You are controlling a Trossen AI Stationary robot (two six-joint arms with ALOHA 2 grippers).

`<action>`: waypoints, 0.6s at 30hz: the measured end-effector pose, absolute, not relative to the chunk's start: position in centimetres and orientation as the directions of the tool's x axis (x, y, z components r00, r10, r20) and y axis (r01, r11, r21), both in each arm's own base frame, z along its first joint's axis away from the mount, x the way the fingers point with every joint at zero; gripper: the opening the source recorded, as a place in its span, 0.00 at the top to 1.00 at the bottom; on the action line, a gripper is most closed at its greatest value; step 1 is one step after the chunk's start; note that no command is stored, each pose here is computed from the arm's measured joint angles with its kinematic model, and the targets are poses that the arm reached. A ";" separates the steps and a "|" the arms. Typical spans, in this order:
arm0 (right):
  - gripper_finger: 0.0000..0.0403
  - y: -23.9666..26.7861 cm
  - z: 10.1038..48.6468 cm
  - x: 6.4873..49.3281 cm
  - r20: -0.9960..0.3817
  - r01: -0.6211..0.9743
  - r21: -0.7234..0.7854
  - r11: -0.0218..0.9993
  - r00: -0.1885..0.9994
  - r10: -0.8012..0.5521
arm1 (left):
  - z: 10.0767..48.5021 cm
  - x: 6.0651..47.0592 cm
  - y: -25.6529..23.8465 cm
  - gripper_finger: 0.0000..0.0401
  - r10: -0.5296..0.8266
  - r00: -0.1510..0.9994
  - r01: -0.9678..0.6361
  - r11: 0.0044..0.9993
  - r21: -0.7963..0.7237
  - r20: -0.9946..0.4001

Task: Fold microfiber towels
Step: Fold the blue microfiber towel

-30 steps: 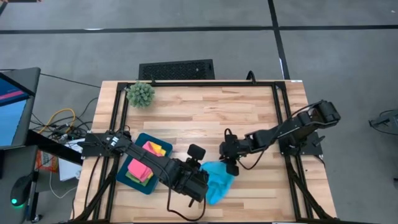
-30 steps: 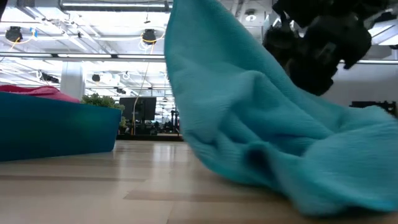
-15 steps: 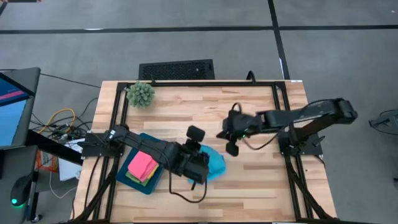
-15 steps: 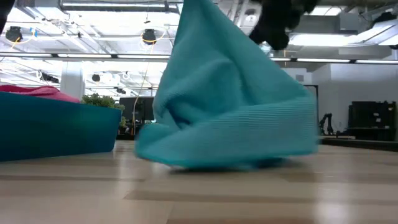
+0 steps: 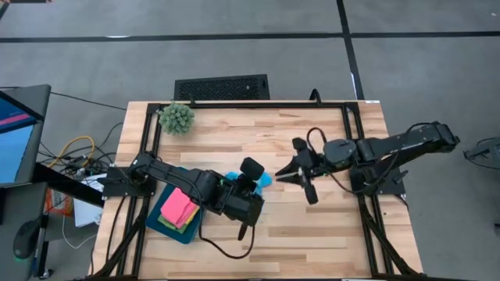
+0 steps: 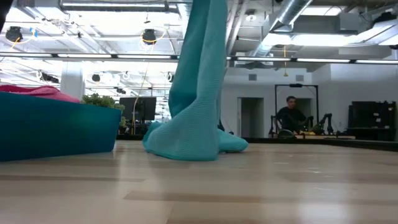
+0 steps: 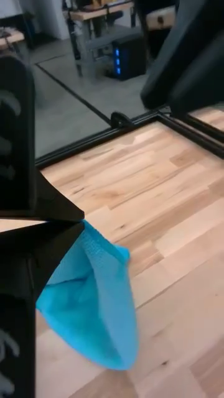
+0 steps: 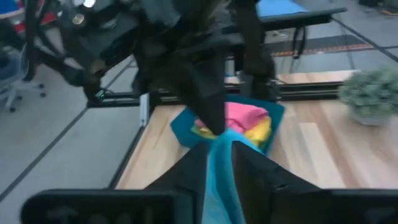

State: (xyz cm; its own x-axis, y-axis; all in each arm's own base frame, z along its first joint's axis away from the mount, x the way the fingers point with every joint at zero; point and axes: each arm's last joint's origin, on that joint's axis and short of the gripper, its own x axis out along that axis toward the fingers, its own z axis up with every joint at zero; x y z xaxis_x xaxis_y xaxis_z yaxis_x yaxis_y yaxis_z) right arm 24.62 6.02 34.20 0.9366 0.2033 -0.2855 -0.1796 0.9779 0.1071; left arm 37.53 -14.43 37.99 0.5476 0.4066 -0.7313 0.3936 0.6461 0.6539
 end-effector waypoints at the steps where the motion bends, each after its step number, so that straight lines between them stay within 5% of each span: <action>1: 0.73 6.3 34.0 24.9 -0.287 -0.189 0.104 0.977 0.934 0.211 | 38.0 37.5 -14.4 1.00 0.408 0.545 0.401 0.640 0.655 -0.733; 10: 0.54 8.0 30.1 28.1 -0.414 -0.165 0.069 0.984 0.893 0.178 | 37.9 37.3 -14.7 1.00 0.408 0.539 0.422 0.626 0.656 -0.737; 18: 0.51 8.7 25.8 30.4 -0.559 -0.135 0.079 0.988 0.814 0.156 | 37.7 36.6 -14.5 1.00 0.435 0.487 0.455 0.614 0.645 -0.757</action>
